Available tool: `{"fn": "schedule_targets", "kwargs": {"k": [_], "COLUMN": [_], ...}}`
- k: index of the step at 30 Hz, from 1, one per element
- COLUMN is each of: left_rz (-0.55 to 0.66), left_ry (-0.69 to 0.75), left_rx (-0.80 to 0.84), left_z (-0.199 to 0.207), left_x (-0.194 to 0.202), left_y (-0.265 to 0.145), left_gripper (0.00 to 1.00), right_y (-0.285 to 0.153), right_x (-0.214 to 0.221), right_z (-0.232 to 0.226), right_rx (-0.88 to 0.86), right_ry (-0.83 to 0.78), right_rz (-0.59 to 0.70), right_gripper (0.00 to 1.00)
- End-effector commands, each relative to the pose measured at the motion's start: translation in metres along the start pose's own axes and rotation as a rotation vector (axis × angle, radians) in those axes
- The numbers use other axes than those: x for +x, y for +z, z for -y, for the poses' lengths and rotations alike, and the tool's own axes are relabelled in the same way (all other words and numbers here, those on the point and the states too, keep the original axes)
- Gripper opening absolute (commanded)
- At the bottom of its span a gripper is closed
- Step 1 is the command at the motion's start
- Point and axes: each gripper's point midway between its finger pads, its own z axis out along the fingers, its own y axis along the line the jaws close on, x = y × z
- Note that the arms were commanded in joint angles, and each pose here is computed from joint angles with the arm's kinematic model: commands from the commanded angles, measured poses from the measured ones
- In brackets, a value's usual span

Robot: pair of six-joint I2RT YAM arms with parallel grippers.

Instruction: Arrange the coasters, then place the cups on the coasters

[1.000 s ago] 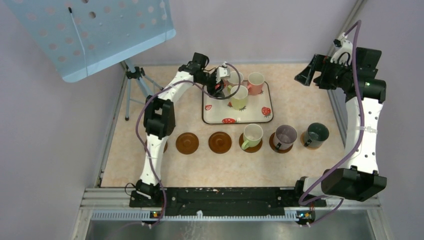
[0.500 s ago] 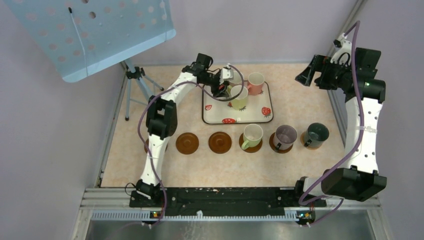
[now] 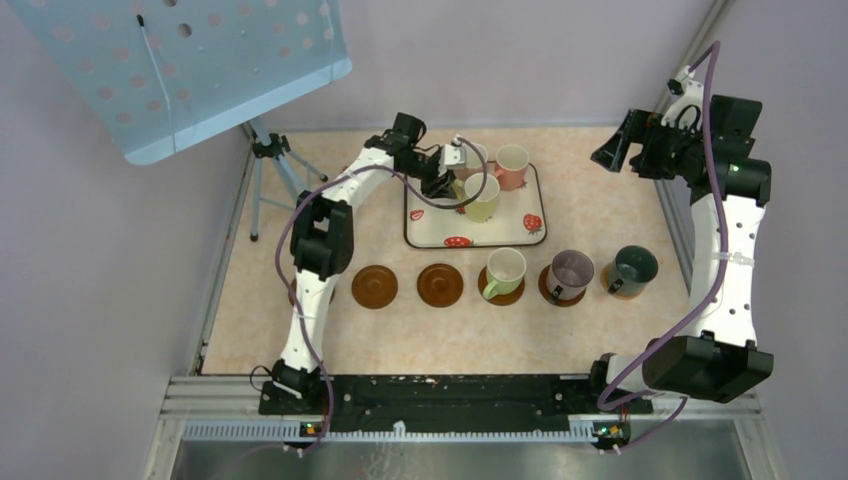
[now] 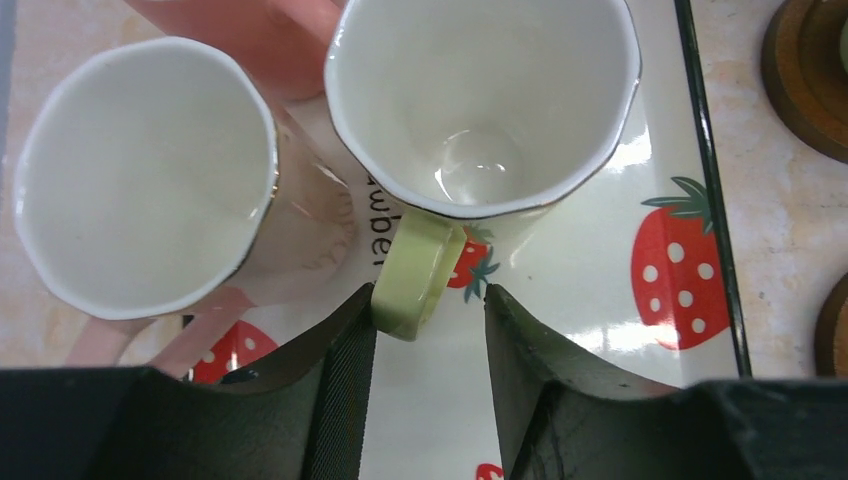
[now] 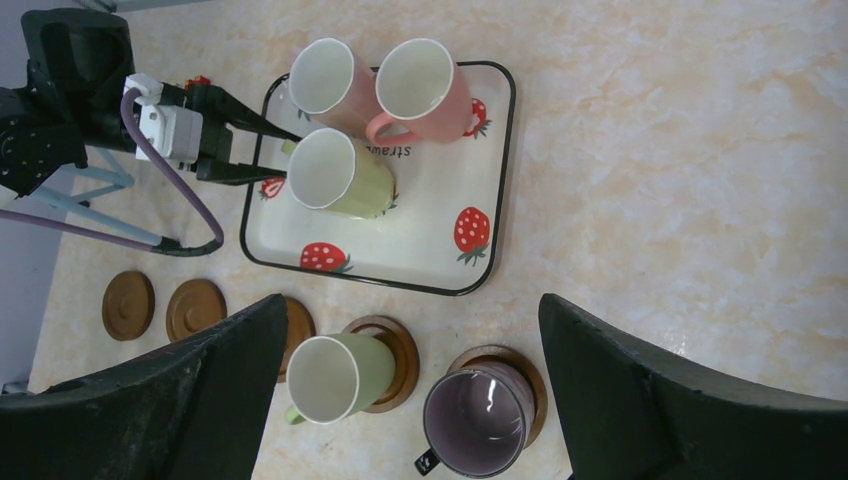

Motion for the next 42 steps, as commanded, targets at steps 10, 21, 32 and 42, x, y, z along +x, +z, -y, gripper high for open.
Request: {"fn": "schedule_targets", "kwargs": {"k": [10,21,32,42], "left_rz": [-0.019,-0.213,-0.164,-0.082], "left_ry": [0.005,0.025,-0.183,-0.387], "left_rx": [0.025,-0.018,-0.105,-0.255], "left_z": [0.026,0.030,0.022,0.032], "left_x": [-0.040,-0.017,-0.041,-0.079], "left_y": [-0.009,0.016,0.016,-0.019], "left_gripper": [0.42,0.43,0.18,0.00], "right_y": [-0.001,-0.003,-0.005,-0.007], "right_x": [-0.007,-0.011,-0.009,-0.010], "right_z": [0.003,0.001,-0.003,-0.009], "right_rx": [0.007,0.000,-0.012,-0.038], "right_ry": [-0.018,-0.024,-0.012,-0.003], "right_rz": [0.037,0.046,0.048,0.054], "right_gripper": [0.94,0.94,0.93,0.93]}}
